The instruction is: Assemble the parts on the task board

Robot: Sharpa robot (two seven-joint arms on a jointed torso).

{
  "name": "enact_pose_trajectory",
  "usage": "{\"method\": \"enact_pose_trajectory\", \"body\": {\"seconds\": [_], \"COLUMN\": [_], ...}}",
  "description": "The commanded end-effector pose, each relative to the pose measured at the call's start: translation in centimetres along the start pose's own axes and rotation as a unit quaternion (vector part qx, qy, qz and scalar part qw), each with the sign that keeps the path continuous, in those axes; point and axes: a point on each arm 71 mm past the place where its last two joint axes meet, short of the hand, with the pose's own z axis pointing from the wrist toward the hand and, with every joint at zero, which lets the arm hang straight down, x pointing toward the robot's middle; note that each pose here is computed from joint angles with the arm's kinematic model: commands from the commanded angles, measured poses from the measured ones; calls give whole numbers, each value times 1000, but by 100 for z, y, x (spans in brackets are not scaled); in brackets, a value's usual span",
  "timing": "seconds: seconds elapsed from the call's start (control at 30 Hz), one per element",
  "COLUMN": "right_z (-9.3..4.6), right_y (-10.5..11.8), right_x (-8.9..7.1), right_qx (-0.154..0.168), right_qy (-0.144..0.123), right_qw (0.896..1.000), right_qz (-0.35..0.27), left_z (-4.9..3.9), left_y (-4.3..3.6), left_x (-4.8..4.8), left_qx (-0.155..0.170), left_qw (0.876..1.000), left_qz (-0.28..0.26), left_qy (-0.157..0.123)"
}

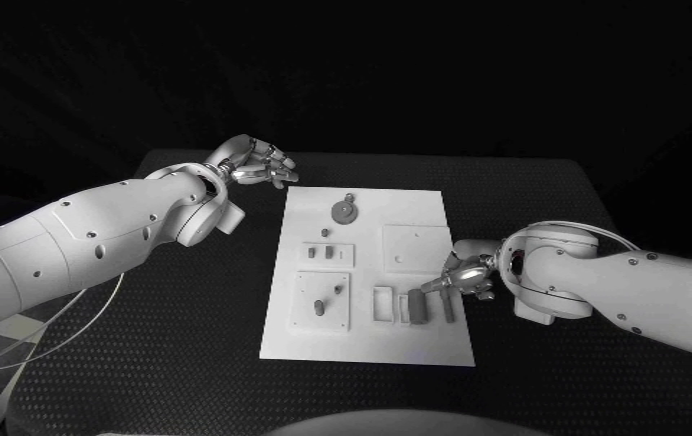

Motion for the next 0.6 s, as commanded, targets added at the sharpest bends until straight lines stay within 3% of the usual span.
{"method": "enact_pose_trajectory", "body": {"seconds": [0.03, 0.6], "right_z": [23, 225], "right_y": [27, 162], "right_x": [68, 300], "right_qx": [5, -6], "right_qy": [19, 34], "right_qw": [1000, 999], "right_qz": [-9, -20], "left_z": [7, -5], "left_y": [-25, -21], "left_x": [22, 18], "left_qx": [5, 4], "left_qw": [1000, 1000], "left_qz": [-6, -6], "left_qy": [6, 7]}}
